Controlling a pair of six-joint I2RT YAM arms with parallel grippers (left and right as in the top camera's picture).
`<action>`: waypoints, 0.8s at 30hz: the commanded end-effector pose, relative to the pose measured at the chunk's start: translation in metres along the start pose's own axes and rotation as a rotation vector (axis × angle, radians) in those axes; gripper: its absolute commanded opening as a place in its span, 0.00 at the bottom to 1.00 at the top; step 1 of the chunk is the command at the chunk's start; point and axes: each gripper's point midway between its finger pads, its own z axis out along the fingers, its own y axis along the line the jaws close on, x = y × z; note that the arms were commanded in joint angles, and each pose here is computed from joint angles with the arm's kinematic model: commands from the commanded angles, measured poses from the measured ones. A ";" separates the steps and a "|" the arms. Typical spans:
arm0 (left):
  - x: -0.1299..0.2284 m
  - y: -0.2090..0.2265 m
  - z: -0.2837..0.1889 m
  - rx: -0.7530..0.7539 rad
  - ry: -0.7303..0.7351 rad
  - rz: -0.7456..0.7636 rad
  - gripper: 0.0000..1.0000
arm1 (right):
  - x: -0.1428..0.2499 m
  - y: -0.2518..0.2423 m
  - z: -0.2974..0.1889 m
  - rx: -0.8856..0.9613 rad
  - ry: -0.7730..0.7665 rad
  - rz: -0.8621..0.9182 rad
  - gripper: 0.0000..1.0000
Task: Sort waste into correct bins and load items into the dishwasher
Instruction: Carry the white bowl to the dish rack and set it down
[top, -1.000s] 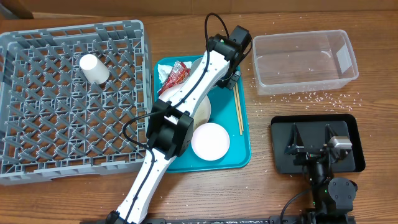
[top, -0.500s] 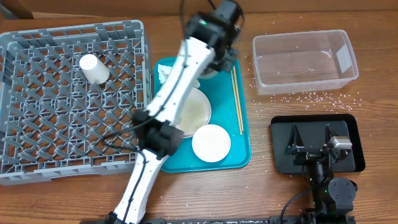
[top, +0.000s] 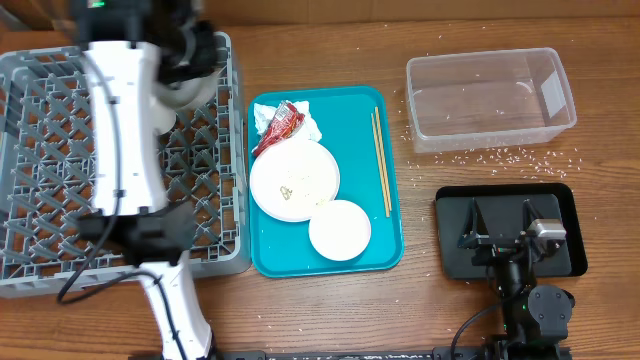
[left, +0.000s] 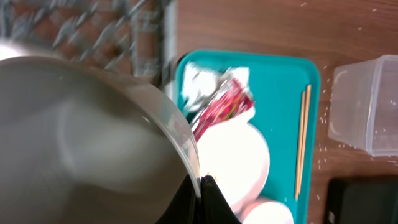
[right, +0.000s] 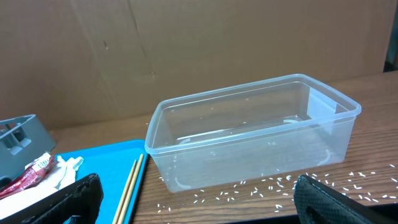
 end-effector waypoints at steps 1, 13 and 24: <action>0.023 0.013 -0.024 0.109 0.041 -0.032 0.04 | 0.002 -0.002 0.000 0.011 -0.004 -0.006 1.00; 0.054 0.052 -0.006 0.588 0.097 -0.020 0.04 | 0.002 -0.002 0.000 0.011 -0.004 -0.006 1.00; 0.063 0.126 0.016 0.719 -0.028 -0.220 0.04 | 0.002 -0.002 0.000 0.011 -0.004 -0.006 1.00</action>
